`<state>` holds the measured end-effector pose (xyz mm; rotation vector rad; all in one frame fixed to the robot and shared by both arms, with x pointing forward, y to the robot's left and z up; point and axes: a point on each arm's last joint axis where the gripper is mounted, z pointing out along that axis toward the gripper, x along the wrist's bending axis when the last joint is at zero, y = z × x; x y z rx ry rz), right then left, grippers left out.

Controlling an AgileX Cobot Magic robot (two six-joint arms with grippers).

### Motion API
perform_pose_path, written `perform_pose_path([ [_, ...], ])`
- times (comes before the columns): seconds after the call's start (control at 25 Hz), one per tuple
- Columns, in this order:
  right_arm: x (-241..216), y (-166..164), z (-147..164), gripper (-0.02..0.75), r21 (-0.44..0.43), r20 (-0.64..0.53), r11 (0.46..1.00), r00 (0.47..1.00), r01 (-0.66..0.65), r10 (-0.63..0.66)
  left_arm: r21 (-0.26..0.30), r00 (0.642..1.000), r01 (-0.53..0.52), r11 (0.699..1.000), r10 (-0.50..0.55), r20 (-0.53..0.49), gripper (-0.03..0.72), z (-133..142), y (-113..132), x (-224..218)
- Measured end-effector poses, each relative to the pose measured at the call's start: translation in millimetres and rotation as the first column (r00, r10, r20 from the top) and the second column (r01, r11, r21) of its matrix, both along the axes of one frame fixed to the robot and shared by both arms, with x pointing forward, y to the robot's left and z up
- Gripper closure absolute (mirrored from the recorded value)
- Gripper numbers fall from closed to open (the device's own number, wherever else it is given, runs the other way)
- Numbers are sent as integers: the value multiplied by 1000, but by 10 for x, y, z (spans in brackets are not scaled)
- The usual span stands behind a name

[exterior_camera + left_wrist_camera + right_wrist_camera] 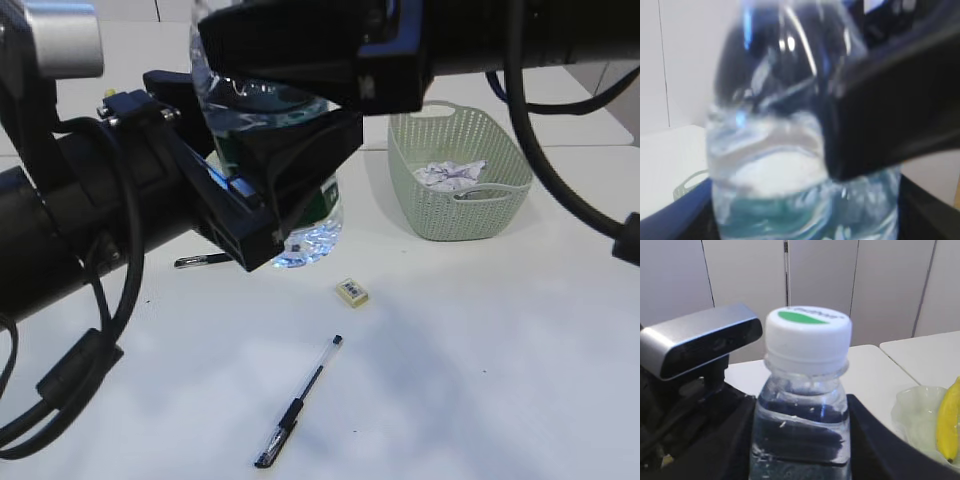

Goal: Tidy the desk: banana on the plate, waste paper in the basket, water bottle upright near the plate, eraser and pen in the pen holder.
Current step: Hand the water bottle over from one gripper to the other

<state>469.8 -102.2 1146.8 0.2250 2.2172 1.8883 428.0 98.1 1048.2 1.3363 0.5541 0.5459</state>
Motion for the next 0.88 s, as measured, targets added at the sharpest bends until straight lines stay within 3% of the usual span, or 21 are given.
perform_pose_path([
  [0.6,-2,-1,-13,391,-18,7,1000,1000,-3,3,-5,1000,5,1000,-5,3,247,1,-4,-2],
  [0.88,-2,-2,-16,390,-21,9,1000,1000,-4,4,-2,1000,5,1000,-5,-3,265,-4,-5,-1],
])
